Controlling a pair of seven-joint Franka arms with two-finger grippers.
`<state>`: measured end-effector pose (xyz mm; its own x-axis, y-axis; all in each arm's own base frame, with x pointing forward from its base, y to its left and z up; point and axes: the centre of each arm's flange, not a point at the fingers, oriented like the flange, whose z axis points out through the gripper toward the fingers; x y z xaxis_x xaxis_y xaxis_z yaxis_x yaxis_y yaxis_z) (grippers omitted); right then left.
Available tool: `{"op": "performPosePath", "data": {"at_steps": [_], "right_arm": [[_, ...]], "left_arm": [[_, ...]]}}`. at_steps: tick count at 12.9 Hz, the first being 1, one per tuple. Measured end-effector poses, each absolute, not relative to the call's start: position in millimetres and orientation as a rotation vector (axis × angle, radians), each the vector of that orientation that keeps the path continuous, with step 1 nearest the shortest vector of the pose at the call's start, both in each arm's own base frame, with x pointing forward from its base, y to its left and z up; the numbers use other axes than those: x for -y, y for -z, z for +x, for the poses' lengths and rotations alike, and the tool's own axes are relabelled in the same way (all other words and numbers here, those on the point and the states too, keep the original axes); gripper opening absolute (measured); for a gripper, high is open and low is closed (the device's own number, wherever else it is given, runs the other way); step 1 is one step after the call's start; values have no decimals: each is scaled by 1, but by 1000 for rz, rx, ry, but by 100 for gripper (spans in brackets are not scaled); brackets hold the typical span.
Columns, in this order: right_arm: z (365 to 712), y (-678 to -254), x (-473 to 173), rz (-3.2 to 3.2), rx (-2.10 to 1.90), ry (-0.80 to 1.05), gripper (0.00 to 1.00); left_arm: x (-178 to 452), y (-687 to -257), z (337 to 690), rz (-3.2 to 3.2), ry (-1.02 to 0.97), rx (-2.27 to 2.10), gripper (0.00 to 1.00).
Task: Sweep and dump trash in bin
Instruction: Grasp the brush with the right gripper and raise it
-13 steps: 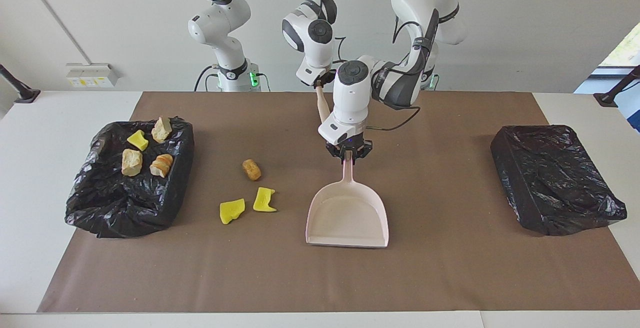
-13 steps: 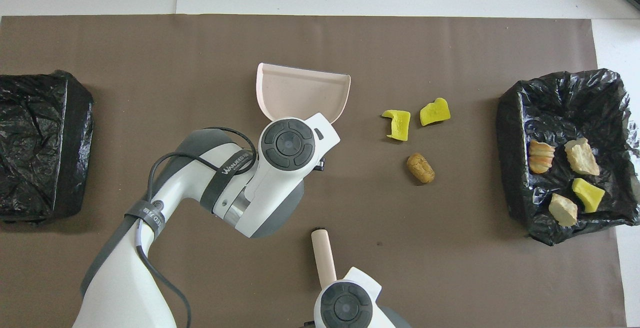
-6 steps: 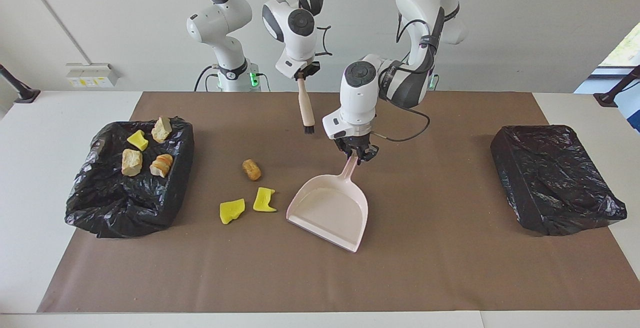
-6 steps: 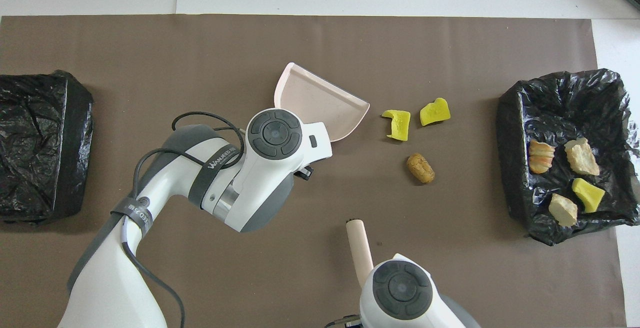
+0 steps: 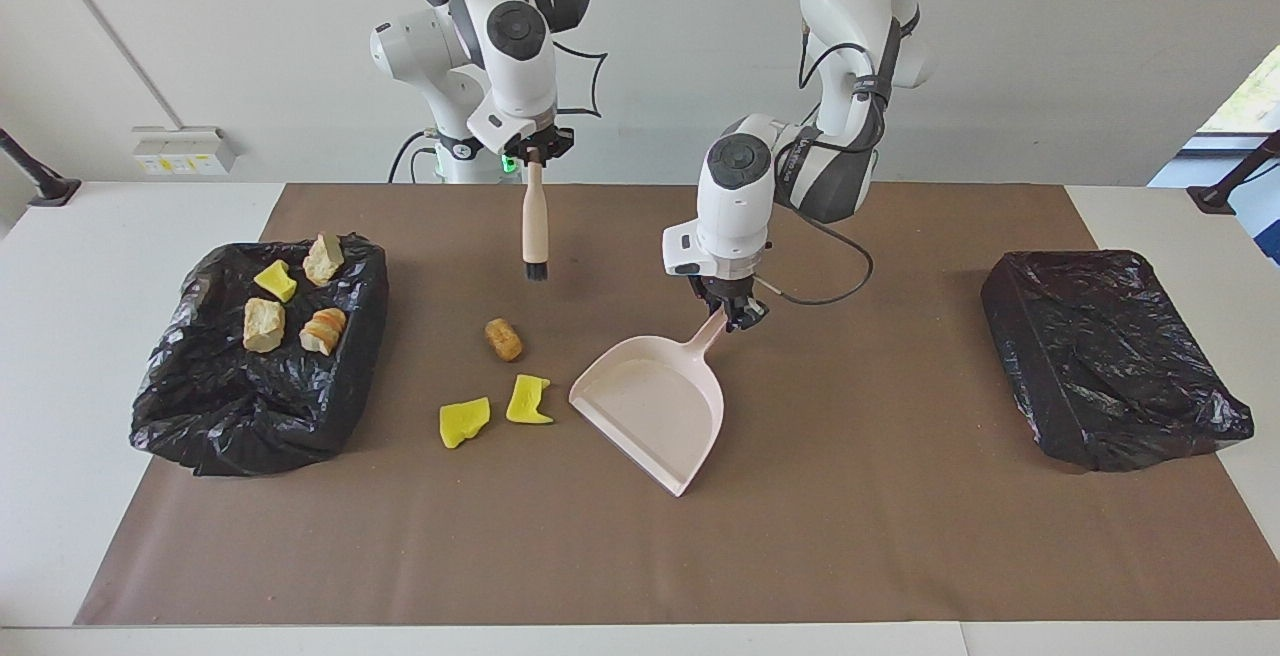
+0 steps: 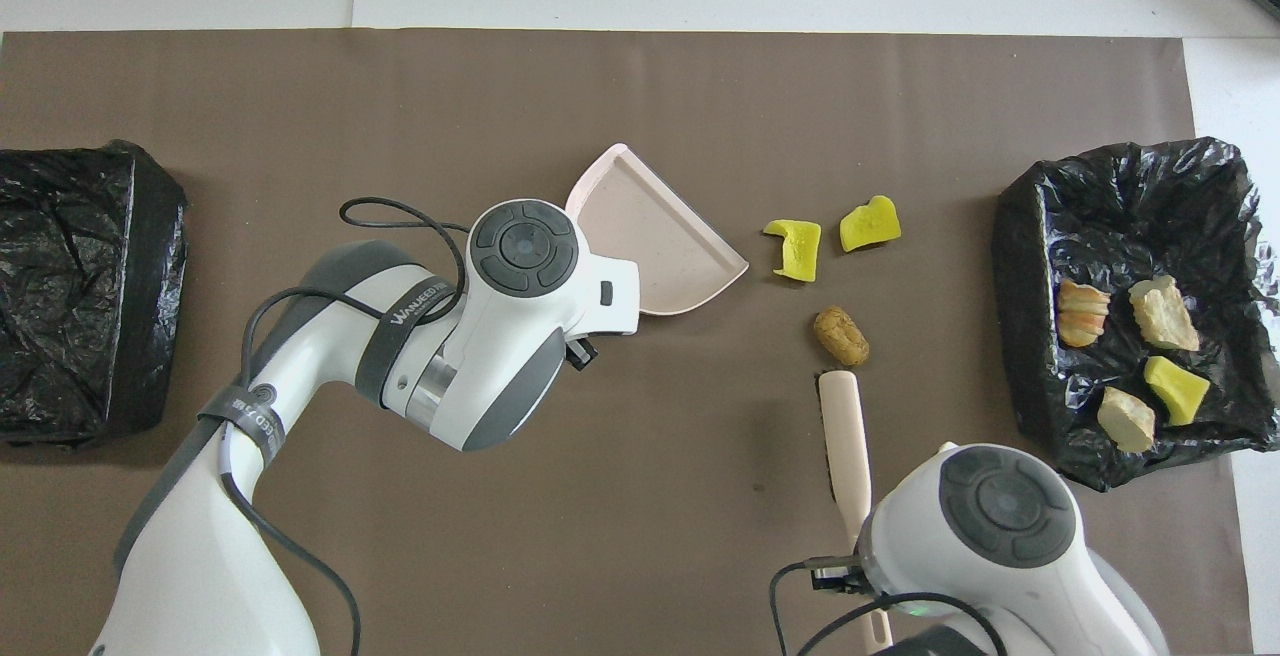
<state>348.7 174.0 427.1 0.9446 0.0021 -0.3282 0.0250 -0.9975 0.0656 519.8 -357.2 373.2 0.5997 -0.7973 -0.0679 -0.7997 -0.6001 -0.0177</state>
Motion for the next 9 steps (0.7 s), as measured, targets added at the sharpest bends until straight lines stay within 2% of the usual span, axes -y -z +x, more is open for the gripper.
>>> {"op": "performPosePath", "data": {"at_steps": [3,6,9], "right_arm": [[395,-425,-152,3031,-24,354,27],[478,-418,-108,2994,-115,257,27],[550,-392,-81,2868,-215,253,27]], "left_arm": [[352,-373,523,-2682,-95,-1549,32],[354,-373,521,-2589,-100,-1676,32],[360,-373,514,-2530,-106,-1760,32]]}}
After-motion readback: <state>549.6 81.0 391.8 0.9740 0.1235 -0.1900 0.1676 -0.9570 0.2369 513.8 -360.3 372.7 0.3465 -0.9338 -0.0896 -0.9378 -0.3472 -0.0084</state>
